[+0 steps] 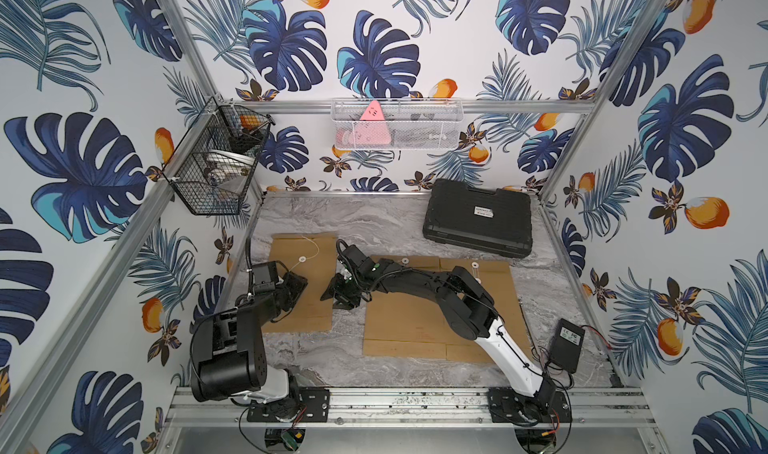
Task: Close the mouth of the file bag
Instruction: Pick up the file bag from the center of the board.
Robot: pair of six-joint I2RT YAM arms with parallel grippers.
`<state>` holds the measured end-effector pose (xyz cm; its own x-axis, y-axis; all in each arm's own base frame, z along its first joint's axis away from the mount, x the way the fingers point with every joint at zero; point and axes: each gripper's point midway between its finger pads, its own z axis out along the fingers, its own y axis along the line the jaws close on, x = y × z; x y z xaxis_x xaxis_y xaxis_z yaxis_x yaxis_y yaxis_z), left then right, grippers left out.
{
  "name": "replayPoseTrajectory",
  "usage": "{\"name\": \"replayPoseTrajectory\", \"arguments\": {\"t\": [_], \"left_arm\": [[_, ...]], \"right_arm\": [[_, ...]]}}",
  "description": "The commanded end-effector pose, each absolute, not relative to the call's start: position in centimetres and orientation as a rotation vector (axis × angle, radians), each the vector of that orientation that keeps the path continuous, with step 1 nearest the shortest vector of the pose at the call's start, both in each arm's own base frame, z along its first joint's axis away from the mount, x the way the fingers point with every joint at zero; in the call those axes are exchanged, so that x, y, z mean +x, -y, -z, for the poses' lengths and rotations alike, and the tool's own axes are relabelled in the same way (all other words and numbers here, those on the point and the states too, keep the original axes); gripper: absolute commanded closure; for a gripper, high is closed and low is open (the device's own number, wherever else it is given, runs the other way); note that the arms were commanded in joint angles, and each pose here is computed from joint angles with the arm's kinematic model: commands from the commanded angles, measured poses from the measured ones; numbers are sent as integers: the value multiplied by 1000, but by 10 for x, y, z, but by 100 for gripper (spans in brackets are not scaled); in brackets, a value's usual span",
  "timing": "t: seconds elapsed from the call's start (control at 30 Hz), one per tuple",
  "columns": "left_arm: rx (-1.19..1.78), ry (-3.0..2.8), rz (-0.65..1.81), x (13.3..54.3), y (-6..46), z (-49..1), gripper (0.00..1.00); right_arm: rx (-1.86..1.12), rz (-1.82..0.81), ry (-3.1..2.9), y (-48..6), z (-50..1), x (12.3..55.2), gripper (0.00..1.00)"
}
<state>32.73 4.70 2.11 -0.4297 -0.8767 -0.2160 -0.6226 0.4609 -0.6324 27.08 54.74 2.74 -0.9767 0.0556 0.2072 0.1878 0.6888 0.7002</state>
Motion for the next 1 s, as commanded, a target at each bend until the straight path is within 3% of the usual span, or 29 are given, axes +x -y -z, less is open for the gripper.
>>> {"name": "replayPoseTrajectory", "arguments": {"t": [0.0,0.37,0.67,0.77,0.97], "left_arm": [[-1453,-2373,675,274,-21,18,48],[-1447,-2377,682,268,-18,22,48],[-1428,-2380,680,271,-19,17,48],[-1398,-2373,691,279,-21,4,47],[-1199,-2348,670,309,-30,-64,43]], "right_arm": [[-225,997,2783,-530,3,265,52],[-158,1043,2817,-535,-1,276,66],[-84,1063,2836,-536,-5,277,92],[-34,1087,2860,-535,-19,279,100],[24,1247,2795,-526,-74,284,100]]}}
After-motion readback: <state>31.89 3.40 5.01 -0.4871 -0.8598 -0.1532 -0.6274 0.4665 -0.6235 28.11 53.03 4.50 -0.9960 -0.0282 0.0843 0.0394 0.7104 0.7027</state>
